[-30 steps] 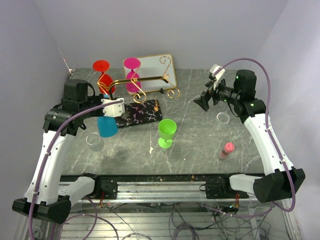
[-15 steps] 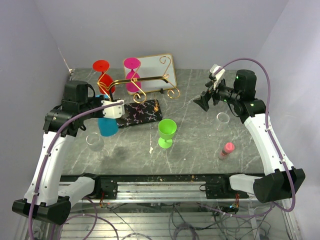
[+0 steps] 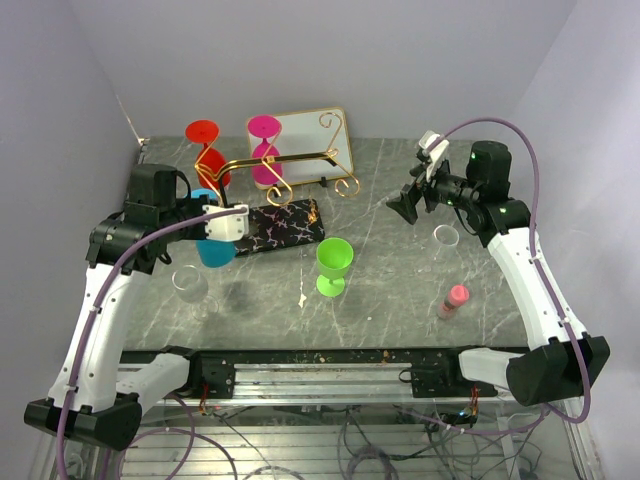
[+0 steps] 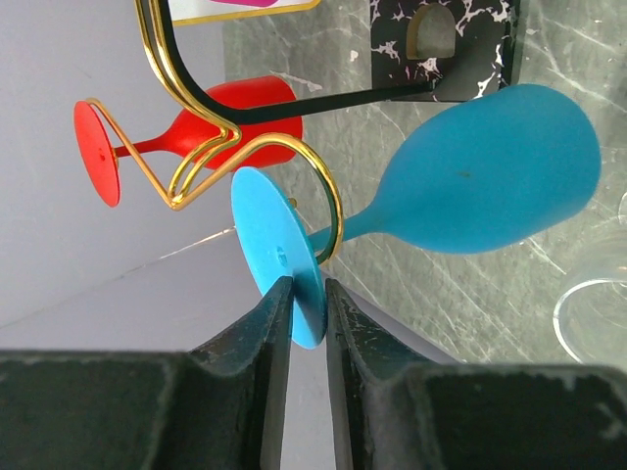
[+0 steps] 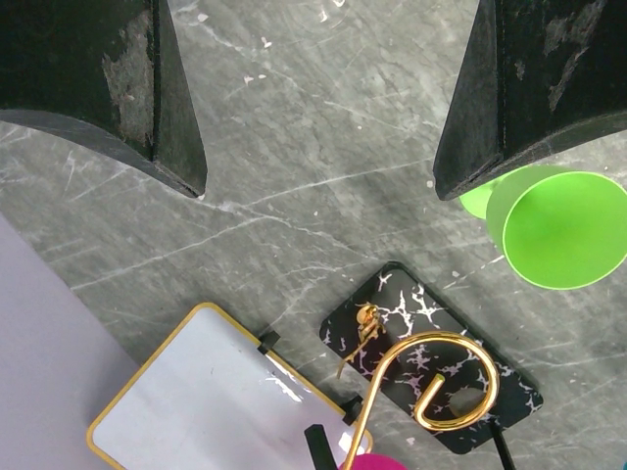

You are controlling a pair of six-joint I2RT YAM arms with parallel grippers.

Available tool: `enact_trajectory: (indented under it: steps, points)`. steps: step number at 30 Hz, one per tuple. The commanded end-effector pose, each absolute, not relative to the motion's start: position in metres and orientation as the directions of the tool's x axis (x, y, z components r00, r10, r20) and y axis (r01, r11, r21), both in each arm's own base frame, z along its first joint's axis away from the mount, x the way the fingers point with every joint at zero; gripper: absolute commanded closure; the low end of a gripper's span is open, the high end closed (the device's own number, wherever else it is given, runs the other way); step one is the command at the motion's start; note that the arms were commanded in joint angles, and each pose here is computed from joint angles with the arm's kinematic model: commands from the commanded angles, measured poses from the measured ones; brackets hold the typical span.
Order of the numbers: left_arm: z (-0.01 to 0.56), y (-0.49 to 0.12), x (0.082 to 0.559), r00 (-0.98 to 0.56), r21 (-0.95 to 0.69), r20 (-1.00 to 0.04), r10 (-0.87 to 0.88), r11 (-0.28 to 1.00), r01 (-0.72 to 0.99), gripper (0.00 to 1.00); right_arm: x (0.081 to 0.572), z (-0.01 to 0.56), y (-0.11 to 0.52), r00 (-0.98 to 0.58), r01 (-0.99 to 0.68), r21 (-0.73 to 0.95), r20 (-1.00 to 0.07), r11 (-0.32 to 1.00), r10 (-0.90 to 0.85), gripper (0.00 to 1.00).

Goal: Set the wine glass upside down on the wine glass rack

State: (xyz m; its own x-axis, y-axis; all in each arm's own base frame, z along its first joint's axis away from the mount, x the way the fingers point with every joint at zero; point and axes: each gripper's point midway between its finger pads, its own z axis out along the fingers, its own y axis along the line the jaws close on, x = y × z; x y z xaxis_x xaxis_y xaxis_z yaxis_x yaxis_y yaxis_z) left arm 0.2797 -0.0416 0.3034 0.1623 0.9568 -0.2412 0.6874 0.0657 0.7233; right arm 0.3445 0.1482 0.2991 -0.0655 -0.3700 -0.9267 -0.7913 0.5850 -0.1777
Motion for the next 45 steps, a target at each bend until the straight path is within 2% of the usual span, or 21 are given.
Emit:
enact_trajectory:
  steps: [1, 18, 30, 35, 36, 40, 45]
  points:
    - [0.298, -0.038, 0.272, 0.161, 0.714, -0.219, 0.962, 0.046, 0.699, 0.70, 0.345, 0.300, 0.149, -0.048, -0.796, -0.188, -0.928, 0.576, -0.369, 0.00]
    - [0.294, -0.038, 0.266, 0.175, 0.699, -0.207, 0.963, 0.021, 0.715, 0.55, 0.344, 0.299, 0.149, -0.049, -0.799, -0.185, -0.928, 0.573, -0.369, 0.00]
    - [0.307, -0.043, 0.253, 0.203, 0.693, -0.231, 0.951, 0.015, 0.721, 0.30, 0.344, 0.296, 0.150, -0.049, -0.806, -0.186, -0.925, 0.562, -0.376, 0.00]
    - [0.327, -0.056, 0.249, 0.232, 0.706, -0.314, 0.921, 0.062, 0.706, 0.15, 0.343, 0.298, 0.150, -0.065, -0.813, -0.174, -0.921, 0.555, -0.384, 0.01]
    - [0.331, -0.060, 0.248, 0.238, 0.707, -0.341, 0.909, 0.081, 0.702, 0.03, 0.342, 0.299, 0.150, -0.066, -0.815, -0.175, -0.919, 0.552, -0.389, 0.01]
    - [0.352, -0.080, 0.244, 0.272, 0.704, -0.466, 0.842, 0.166, 0.690, 0.01, 0.338, 0.311, 0.153, -0.045, -0.830, -0.193, -0.912, 0.524, -0.408, 0.02]
    - [0.367, -0.093, 0.246, 0.235, 0.658, -0.601, 0.764, 0.306, 0.688, 0.01, 0.317, 0.296, 0.166, -0.077, -0.887, -0.146, -0.889, 0.438, -0.451, 0.06]
